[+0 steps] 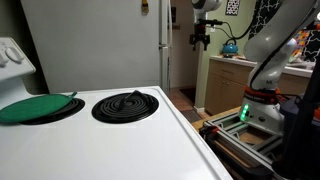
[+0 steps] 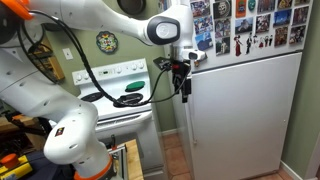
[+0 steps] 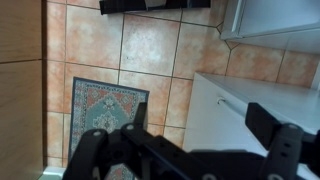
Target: Open the bottom fridge door
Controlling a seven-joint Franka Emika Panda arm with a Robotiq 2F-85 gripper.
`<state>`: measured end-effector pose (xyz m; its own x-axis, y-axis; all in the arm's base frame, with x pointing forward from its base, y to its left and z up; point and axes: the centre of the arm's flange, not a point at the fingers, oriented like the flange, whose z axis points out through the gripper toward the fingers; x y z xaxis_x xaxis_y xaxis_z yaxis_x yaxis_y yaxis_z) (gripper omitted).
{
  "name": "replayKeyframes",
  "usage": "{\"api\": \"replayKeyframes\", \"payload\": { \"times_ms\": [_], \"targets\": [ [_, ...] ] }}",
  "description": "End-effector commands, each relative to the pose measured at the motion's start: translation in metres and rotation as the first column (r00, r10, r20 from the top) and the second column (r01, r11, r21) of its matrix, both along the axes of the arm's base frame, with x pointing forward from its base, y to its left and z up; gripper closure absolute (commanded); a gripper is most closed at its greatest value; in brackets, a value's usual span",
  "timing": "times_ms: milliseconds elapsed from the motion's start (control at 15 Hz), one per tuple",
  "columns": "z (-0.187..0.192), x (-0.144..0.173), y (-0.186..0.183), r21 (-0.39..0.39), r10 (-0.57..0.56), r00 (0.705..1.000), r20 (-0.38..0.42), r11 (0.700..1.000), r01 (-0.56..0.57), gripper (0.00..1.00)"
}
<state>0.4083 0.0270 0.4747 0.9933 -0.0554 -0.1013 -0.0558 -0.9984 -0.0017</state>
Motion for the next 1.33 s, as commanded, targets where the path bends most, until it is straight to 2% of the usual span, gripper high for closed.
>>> {"api": "replayKeyframes", "payload": {
  "times_ms": [0, 200, 333, 467, 600, 733, 933, 1200, 1267],
  "targets": [
    [0.0, 0.001, 0.0, 0.001, 0.0, 1.0, 0.0, 1.0, 0.0, 0.0],
    [-0.001, 0.002, 0.0, 0.001, -0.001, 1.0, -0.001, 1.0, 0.001, 0.0],
    [-0.001, 0.019, -0.004, -0.074, 0.144, 0.989, 0.035, 0.987, -0.142, 0.0],
    [0.001, 0.035, -0.005, -0.095, 0.249, 0.967, 0.045, 0.965, -0.244, 0.0],
    [0.003, 0.049, -0.004, -0.116, 0.351, 0.934, 0.066, 0.932, -0.343, 0.0],
    [0.004, 0.061, -0.005, -0.124, 0.447, 0.888, 0.104, 0.892, -0.434, 0.0],
    [-0.003, 0.077, -0.011, -0.125, 0.577, 0.801, 0.159, 0.817, -0.564, 0.0],
    [-0.017, 0.093, -0.013, -0.152, 0.737, 0.65, 0.186, 0.675, -0.722, 0.0],
    [-0.009, 0.082, -0.009, -0.159, 0.674, 0.718, 0.174, 0.739, -0.655, 0.0]
  ]
}}
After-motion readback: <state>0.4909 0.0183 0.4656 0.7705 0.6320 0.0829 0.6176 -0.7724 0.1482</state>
